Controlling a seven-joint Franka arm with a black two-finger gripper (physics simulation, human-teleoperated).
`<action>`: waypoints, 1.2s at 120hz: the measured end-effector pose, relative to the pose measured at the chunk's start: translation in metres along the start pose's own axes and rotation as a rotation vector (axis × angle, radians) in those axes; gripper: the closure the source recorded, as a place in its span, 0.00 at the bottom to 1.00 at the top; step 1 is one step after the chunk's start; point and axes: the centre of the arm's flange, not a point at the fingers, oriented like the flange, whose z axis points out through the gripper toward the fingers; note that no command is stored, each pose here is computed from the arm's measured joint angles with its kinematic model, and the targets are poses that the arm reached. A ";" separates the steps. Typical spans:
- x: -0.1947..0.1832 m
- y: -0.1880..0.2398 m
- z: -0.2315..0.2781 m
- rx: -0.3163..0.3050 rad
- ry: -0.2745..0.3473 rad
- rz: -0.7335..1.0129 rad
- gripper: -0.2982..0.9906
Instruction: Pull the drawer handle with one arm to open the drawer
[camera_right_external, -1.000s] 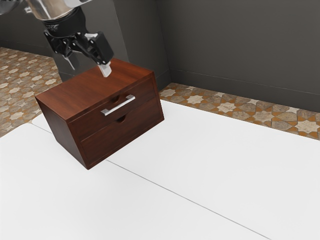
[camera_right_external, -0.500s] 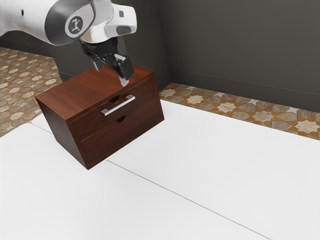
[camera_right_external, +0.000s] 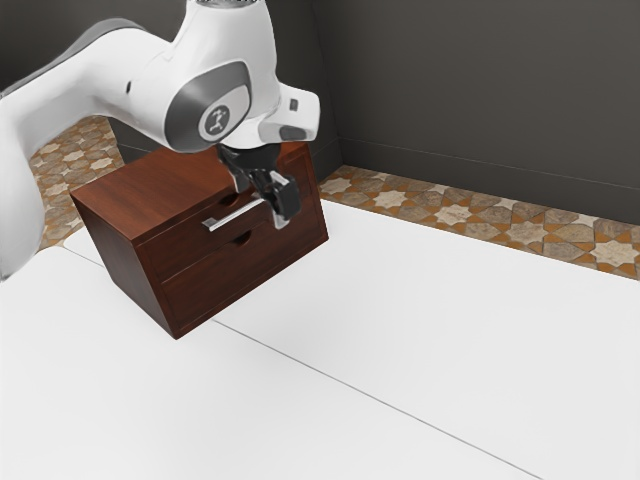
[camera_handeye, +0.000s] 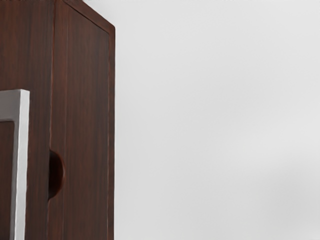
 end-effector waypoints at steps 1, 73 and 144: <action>0.000 0.000 0.001 0.000 0.001 0.001 0.23; 0.013 -0.030 0.034 0.039 0.052 0.022 0.23; 0.017 -0.043 0.078 0.063 0.045 0.038 0.23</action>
